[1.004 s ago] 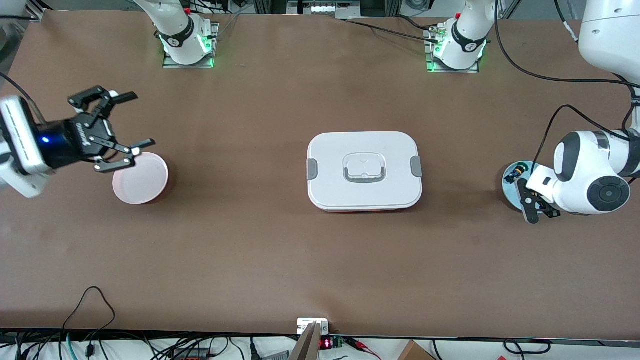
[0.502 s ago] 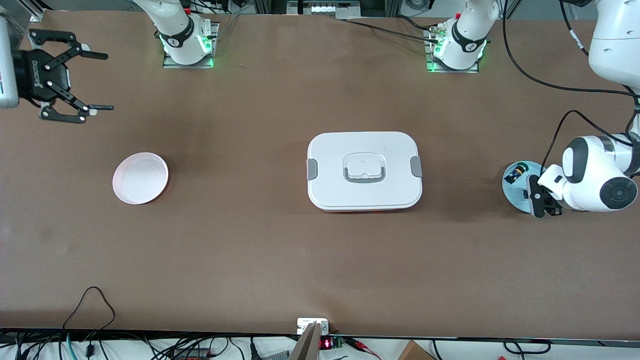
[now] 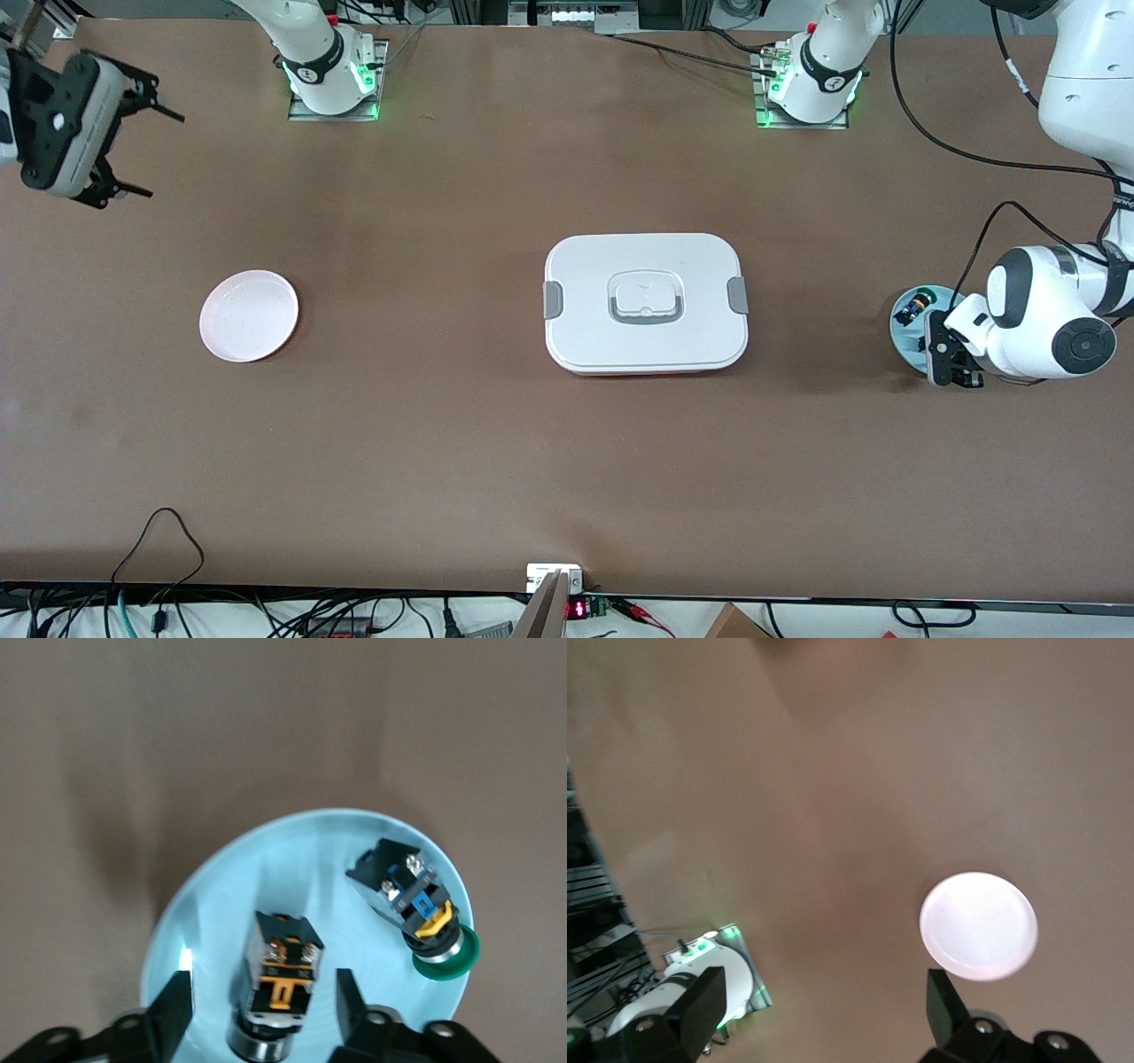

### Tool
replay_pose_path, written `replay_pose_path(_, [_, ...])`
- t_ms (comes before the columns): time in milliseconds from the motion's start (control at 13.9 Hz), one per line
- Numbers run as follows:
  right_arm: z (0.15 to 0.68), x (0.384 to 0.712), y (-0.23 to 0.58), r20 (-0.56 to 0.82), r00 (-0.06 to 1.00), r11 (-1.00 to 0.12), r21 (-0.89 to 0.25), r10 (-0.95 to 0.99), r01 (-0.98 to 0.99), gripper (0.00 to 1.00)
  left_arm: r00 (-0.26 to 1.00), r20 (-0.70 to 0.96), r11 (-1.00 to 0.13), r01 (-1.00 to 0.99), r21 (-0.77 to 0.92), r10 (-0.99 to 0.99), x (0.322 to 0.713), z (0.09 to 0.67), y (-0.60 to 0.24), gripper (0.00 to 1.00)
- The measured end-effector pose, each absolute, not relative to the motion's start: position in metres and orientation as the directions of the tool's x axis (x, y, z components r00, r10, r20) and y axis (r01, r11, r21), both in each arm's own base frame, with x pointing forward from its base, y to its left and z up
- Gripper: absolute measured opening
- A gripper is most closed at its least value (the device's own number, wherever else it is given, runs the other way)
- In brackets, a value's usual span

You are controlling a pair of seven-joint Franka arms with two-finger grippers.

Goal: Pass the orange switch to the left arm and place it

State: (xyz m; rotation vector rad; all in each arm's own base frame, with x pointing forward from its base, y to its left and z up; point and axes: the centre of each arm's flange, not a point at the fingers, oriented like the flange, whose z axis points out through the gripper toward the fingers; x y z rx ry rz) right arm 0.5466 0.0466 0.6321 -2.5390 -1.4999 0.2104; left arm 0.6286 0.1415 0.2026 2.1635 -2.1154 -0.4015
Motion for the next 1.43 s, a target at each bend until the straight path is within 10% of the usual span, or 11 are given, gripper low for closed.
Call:
replay_pose_path(215, [0.602,0.565,0.055,-0.084,0.501,-0.507,-0.091,0.861,0.857,1.00,0.039,-0.102,-0.064,-0.965,0.256,-0.994,0.632,0.247,0.138,1.00])
replay_pose_path(645, [0.562,0.586,0.046,-0.062,0.743,-0.739,0.080,0.666,0.669,1.00,0.339,-0.161,-0.374,-0.872,0.315,-0.927,0.630,0.389,0.128,1.00])
replay_pose_path(1076, [0.555,0.580,0.055,-0.054,0.921,-0.918,0.072,0.386,0.389,1.00,0.777,-0.291,-0.830,-0.522,0.199,-0.558,0.628,0.483,0.032,1.00])
replay_pose_path(1434, [0.566,0.569,0.050,-0.054,0.963,-0.965,-0.011,0.264,0.263,1.00,0.933,-0.240,-0.962,-0.272,0.021,-0.269,0.601,0.565,-0.032,1.00])
